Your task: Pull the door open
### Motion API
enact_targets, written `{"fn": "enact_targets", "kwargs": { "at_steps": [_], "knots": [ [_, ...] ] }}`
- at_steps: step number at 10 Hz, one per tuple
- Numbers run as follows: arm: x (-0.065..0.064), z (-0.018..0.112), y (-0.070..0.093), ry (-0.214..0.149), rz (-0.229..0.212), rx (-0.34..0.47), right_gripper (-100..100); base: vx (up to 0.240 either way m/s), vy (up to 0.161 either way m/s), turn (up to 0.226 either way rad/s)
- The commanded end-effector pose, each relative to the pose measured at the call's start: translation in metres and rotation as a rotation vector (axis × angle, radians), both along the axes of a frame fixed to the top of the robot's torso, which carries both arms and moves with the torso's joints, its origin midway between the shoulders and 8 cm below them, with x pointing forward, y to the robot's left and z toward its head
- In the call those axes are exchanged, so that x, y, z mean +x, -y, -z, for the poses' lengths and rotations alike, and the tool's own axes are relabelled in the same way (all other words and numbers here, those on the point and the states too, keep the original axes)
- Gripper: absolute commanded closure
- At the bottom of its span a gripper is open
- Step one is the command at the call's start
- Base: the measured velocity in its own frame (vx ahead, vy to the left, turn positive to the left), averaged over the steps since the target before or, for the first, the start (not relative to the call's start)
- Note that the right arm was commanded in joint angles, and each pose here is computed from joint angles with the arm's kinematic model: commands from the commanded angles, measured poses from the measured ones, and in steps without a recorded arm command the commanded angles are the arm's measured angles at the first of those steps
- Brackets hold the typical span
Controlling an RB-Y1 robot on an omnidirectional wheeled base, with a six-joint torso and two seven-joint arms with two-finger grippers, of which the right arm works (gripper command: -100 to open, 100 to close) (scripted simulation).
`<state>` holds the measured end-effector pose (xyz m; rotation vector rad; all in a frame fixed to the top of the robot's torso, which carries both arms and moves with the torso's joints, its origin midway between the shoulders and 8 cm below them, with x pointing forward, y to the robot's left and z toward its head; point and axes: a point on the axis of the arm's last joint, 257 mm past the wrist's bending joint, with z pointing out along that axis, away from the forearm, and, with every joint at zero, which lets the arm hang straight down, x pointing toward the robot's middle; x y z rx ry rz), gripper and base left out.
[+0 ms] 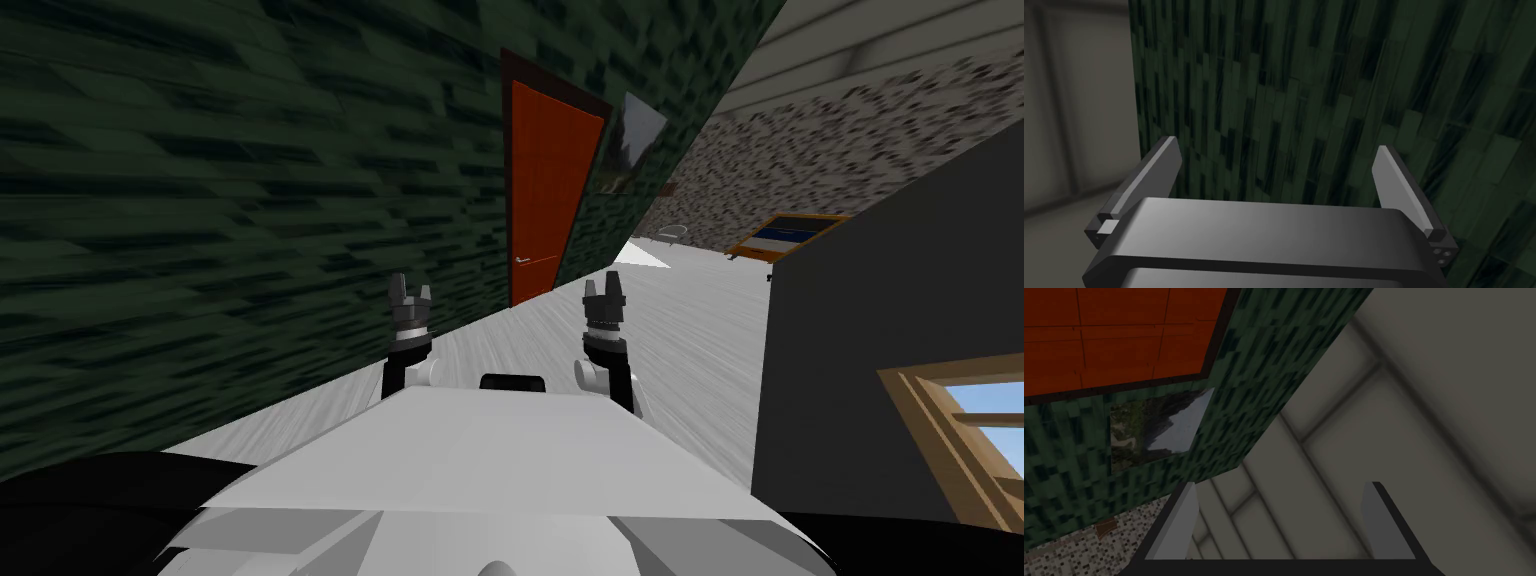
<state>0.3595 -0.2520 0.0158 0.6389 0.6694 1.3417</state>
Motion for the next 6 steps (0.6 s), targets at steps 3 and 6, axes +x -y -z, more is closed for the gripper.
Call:
{"fn": "enact_targets", "kwargs": {
  "at_steps": [3,6],
  "knots": [
    [0.012,0.023,-0.003,-0.039,-0.026,0.002,-100,0.129,-0.007,0.092],
    [0.022,0.046,-0.005,-0.077,-0.048,0.006,-100,0.147,-0.032,0.086]
  ]
}}
